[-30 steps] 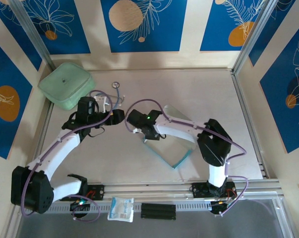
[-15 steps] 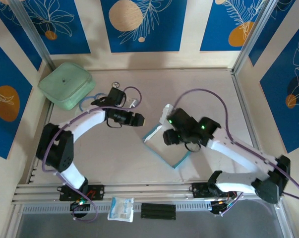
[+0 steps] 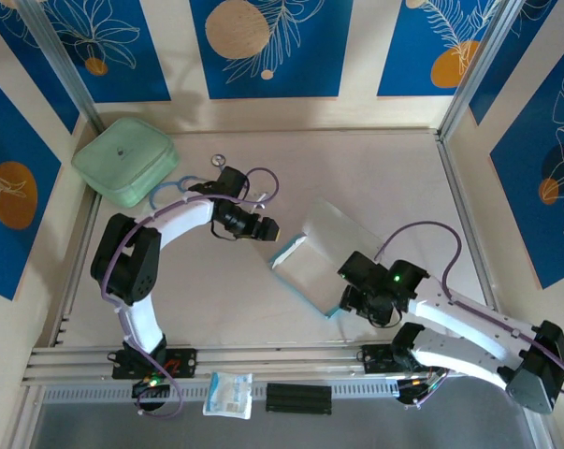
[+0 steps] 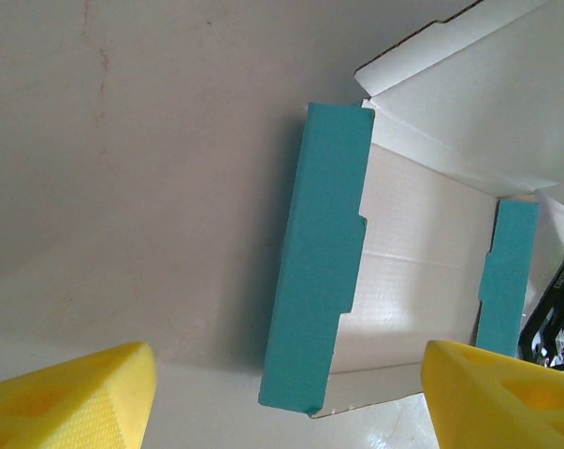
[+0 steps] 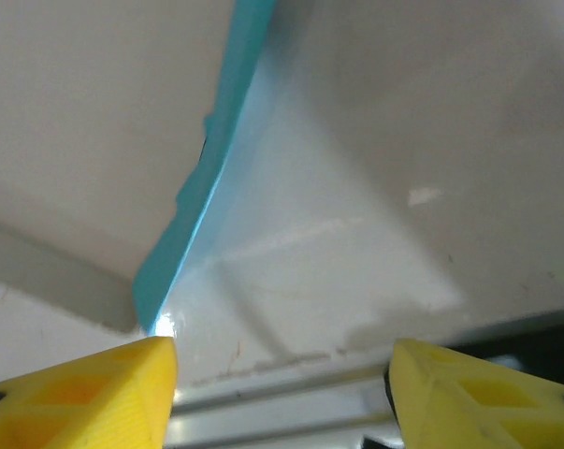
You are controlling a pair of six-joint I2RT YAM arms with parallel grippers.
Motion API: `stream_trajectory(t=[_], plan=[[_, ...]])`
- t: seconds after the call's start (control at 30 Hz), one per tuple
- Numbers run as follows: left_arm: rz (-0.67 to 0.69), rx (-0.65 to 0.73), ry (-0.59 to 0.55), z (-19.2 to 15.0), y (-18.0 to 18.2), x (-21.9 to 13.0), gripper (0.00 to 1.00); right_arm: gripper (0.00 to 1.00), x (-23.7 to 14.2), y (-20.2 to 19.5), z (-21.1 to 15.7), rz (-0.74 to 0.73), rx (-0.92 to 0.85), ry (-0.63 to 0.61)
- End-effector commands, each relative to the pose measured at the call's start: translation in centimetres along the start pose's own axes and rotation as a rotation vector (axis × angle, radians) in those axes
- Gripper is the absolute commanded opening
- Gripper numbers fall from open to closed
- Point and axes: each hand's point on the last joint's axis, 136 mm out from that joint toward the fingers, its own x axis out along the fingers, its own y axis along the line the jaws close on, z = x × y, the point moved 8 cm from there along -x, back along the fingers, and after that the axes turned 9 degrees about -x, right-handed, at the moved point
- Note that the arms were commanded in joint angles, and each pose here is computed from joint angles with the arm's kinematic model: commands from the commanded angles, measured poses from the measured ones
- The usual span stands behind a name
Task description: Fold the paper box
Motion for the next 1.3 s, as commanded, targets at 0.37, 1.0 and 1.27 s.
stream_trajectory(t=[0.37, 1.0, 1.27], plan=[[0.011, -0.019, 0.006, -1.4, 0.9, 1.0, 0.75, 0.37, 5.0, 2.7, 3.8, 0.18, 0.046, -0.04], [-0.096, -0.147, -0.093, -2.6, 1.5, 0.9, 0.63, 0.07, 6.2, 2.7, 6.2, 0.048, -0.155, -0.134], [-0.174, -0.217, -0.145, -4.1, 3.2, -0.1, 0.56, 0.06, 6.2, 2.7, 6.8, 0.042, -0.164, -0.126]])
